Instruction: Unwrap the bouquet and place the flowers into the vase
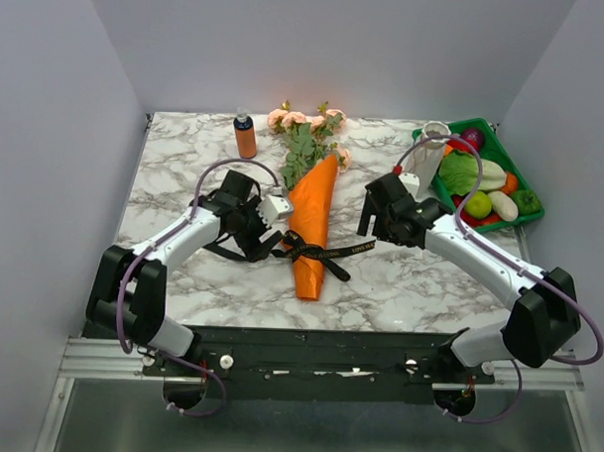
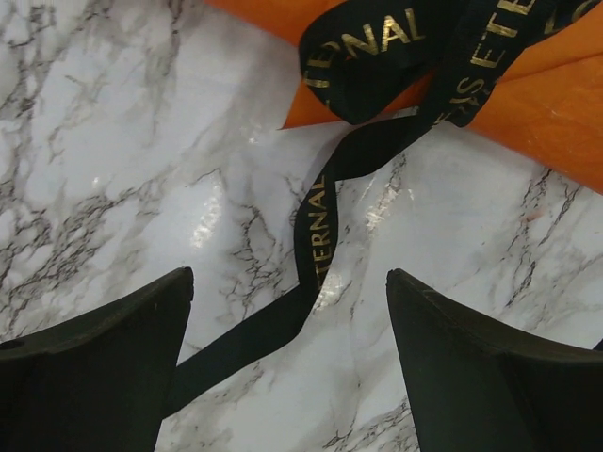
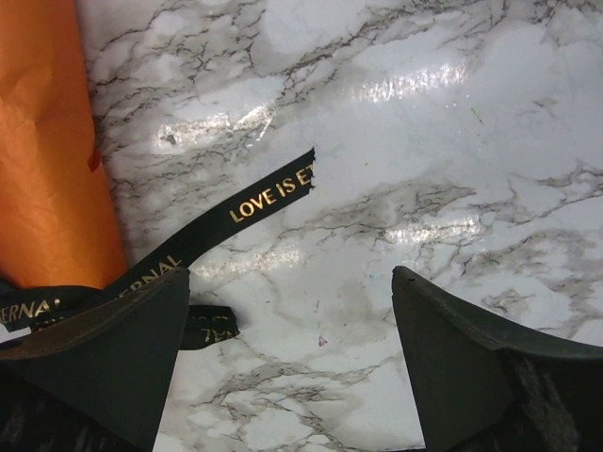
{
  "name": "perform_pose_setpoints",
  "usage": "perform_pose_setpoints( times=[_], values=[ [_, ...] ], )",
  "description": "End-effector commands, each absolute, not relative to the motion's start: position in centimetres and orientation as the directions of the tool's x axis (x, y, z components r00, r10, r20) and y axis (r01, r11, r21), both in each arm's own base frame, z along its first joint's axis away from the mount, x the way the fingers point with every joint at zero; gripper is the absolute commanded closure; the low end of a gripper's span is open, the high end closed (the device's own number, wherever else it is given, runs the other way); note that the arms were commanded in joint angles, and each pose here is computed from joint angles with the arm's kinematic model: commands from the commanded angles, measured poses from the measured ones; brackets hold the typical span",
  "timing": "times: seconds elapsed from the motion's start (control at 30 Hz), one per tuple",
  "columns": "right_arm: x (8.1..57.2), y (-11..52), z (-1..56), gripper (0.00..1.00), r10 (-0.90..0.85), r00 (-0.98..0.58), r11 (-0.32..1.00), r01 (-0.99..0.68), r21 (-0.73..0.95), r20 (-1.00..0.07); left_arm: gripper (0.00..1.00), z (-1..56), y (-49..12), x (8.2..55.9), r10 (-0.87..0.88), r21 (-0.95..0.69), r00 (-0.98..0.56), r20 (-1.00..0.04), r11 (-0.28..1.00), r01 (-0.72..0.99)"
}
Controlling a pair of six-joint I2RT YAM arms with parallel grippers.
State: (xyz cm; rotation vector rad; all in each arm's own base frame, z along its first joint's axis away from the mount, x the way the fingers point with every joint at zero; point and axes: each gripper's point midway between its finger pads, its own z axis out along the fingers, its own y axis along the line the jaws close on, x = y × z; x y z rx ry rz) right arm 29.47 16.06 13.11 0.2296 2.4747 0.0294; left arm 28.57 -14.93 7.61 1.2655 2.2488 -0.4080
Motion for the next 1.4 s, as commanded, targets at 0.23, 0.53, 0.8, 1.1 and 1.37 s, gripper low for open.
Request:
perform_pose_setpoints(
  times=[0.23, 0.53, 0.8, 1.1, 1.37],
  values=[
    [28.9, 16.3, 12.0, 0.06, 0.229, -0.776, 0.973, 0.195, 0.121, -0.587, 0.17, 3.9, -15.9, 27.5, 0.779, 0.003, -0.369, -0.507, 0.430, 0.903],
    [30.0, 17.3, 10.7, 0.06, 0.240, -0.779, 0.971, 0.201, 0.131, -0.579, 0.38, 1.3, -15.5, 27.8, 0.828, 0.064, -0.370, -0.421, 0.434, 0.899],
    [31.9, 18.7, 8.6, 0.06, 0.260, -0.780, 0.965, 0.224, 0.134, -0.569, 0.95, 2.6, -15.0, 29.4, 0.807, 0.159, -0.374, -0.457, 0.488, 0.858],
    [31.9, 21.7, 4.3, 0.13, 0.412, -0.808, 0.911, 0.352, 0.215, -0.421, 1.00, 4.8, -14.8, 29.4, 0.778, 0.183, -0.388, -0.494, 0.530, 0.828],
    [30.0, 23.9, 2.8, 0.15, 0.533, -0.803, 0.834, 0.443, 0.330, -0.269, 1.00, 4.7, -14.5, 29.4, 0.779, 0.193, -0.392, -0.489, 0.535, 0.822]
  ],
)
